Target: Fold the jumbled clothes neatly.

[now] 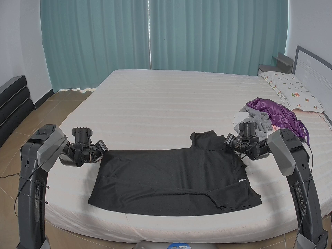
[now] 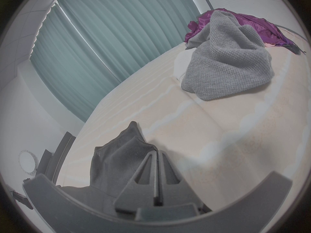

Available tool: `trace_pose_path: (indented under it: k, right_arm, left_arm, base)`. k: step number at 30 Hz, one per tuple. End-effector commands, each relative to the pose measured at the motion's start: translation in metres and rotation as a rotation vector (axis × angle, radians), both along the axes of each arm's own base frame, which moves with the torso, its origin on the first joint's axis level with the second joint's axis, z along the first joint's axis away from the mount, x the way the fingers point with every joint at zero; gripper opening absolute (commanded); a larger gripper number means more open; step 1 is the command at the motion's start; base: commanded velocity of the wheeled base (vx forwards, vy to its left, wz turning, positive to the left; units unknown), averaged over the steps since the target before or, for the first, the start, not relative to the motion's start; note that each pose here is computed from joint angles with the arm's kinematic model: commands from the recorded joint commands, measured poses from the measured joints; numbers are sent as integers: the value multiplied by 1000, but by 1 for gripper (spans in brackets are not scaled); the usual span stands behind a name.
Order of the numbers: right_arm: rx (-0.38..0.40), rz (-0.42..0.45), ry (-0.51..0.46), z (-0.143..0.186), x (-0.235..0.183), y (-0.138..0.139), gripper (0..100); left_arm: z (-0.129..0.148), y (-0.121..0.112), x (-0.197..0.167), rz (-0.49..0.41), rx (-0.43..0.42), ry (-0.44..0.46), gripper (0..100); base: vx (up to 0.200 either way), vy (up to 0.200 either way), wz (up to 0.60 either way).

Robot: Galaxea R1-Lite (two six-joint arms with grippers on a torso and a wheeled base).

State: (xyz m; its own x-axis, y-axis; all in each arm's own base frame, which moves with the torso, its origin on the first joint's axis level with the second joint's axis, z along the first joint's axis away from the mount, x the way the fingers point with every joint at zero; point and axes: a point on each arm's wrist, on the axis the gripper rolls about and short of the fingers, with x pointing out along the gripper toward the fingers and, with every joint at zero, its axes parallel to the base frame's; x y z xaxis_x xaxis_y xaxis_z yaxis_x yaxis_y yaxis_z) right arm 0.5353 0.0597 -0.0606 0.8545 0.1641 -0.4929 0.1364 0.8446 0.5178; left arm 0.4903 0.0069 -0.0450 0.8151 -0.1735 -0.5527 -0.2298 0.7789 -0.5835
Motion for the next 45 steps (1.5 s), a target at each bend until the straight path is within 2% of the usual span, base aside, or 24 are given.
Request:
trace_pose_path:
  k: [1, 11, 16, 20, 27, 36, 45]
  right_arm:
    - [3, -3, -13, 13, -1, 1, 0]
    - [45, -30, 15, 39, -19, -2, 0]
    - [81, -63, -9, 61, -31, -17, 0]
    - [104, -51, 2, 65, -44, -20, 0]
    - [129, -49, -53, 79, -59, -28, 0]
    - [155, -69, -53, 76, -65, -30, 0]
    - [160, -55, -24, 80, -79, -33, 0]
  left_arm:
    - [2, 0, 1, 0, 0, -6, 0]
    - [16, -1, 0, 2, 5, -29, 0]
    - [27, -1, -6, 2, 5, -38, 0]
    - [30, -1, -7, 2, 6, -65, 0]
    - [44, 2, -14, 10, 6, -116, 0]
    - [48, 4, -19, 19, -1, -152, 0]
    - [47, 4, -29, 19, -1, -121, 0]
  base:
    - [0, 0, 0]
    - [0, 0, 0]
    - [0, 0, 0]
    - [0, 0, 0]
    - [0, 0, 0]
    - [0, 0, 0]
    - [0, 0, 0]
